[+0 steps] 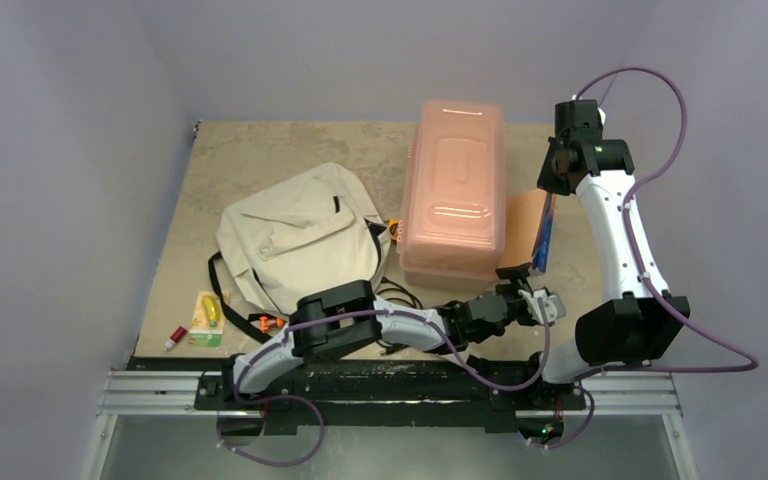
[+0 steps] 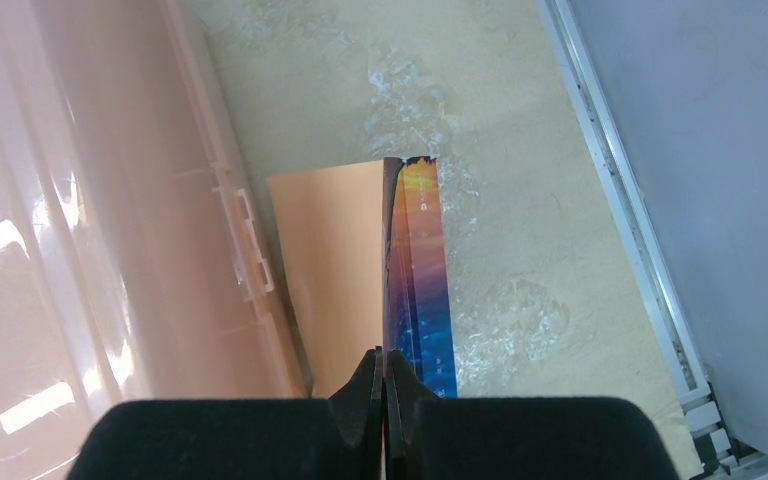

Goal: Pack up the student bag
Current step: Pick up the book from the center of the board.

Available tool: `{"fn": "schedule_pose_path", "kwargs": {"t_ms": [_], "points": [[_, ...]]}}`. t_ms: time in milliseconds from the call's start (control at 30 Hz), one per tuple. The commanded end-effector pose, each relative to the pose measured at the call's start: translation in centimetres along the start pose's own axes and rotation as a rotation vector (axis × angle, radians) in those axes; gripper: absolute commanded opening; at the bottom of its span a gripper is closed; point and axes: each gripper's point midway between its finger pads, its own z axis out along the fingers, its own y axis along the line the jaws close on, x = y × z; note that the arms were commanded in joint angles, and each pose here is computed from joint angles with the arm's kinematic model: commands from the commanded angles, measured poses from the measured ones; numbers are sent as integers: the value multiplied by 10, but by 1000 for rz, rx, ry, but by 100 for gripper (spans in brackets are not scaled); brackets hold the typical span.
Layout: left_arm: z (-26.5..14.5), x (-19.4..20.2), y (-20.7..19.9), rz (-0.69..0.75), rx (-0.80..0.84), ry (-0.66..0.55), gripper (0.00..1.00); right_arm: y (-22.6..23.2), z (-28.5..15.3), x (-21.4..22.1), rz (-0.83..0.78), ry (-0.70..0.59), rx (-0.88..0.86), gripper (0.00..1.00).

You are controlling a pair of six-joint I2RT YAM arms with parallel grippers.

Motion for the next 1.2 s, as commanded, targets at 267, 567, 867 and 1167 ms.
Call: {"fn": "schedule_pose_path", "kwargs": {"t_ms": [267, 567, 867, 1167], "points": [[-8, -8, 46, -226, -193, -83, 77, 1, -30, -32, 40, -131, -47, 0], [11, 4, 43, -187, -191, -42, 77, 1, -30, -31, 41, -132, -50, 0], [25, 38, 47, -144, -235, 35, 77, 3, -33, -31, 41, -128, -64, 0], [25, 58, 40, -139, -215, 75, 84, 7, -30, -32, 40, -118, -80, 0]]}}
